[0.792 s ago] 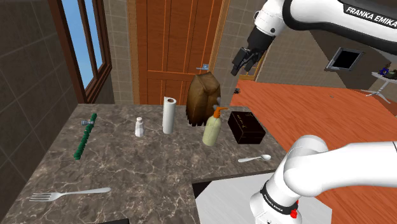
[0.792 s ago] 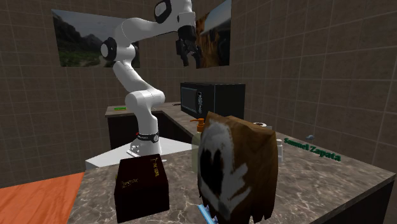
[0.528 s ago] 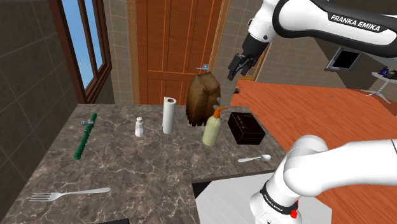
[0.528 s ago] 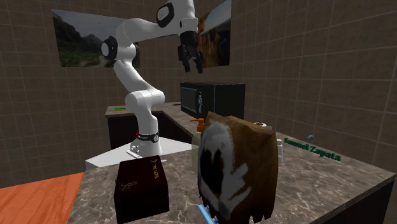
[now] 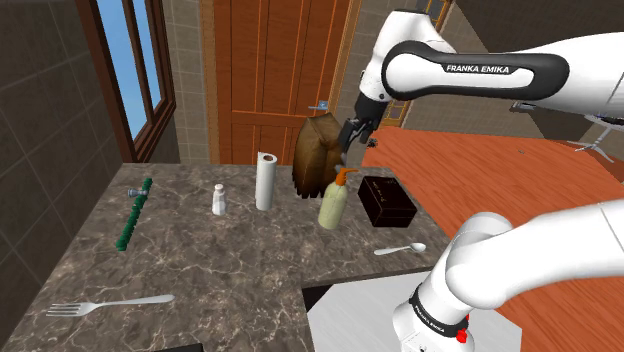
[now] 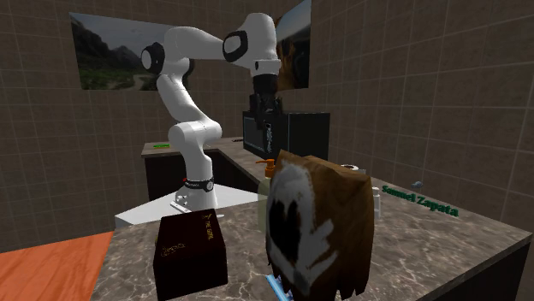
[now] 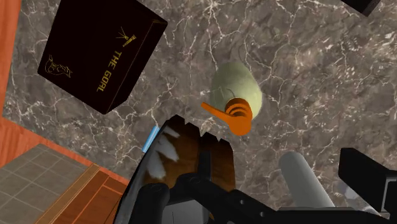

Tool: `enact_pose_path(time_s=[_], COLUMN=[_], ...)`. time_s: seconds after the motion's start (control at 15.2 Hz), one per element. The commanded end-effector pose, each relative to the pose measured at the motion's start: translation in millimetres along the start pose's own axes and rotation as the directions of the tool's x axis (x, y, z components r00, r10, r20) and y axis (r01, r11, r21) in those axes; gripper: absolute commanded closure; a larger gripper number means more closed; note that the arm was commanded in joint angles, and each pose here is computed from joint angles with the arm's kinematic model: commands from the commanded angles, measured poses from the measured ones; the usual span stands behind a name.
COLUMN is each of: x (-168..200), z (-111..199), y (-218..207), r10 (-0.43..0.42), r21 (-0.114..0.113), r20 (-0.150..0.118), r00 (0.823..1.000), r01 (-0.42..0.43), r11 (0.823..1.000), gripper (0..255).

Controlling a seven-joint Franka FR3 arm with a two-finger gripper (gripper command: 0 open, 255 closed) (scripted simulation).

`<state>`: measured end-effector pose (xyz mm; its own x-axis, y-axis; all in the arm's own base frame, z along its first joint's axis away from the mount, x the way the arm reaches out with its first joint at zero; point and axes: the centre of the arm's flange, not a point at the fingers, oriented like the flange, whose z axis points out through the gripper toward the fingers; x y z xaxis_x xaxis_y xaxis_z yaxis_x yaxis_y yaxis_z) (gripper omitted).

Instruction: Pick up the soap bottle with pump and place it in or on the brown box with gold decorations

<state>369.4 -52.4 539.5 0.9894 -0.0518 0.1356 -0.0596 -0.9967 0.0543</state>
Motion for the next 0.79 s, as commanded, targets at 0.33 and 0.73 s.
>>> enact_pose_path(time_s=[0.33,0.73], x=[26.4,23.8], z=[89.0,120.6], y=[7.0,7.2], r10=[-0.019,-0.019], r21=[-0.006,-0.006], r20=[0.084,0.084], r00=[0.996,0.996], r01=[0.02,0.02], r11=[1.0,1.0], gripper=[0,0])
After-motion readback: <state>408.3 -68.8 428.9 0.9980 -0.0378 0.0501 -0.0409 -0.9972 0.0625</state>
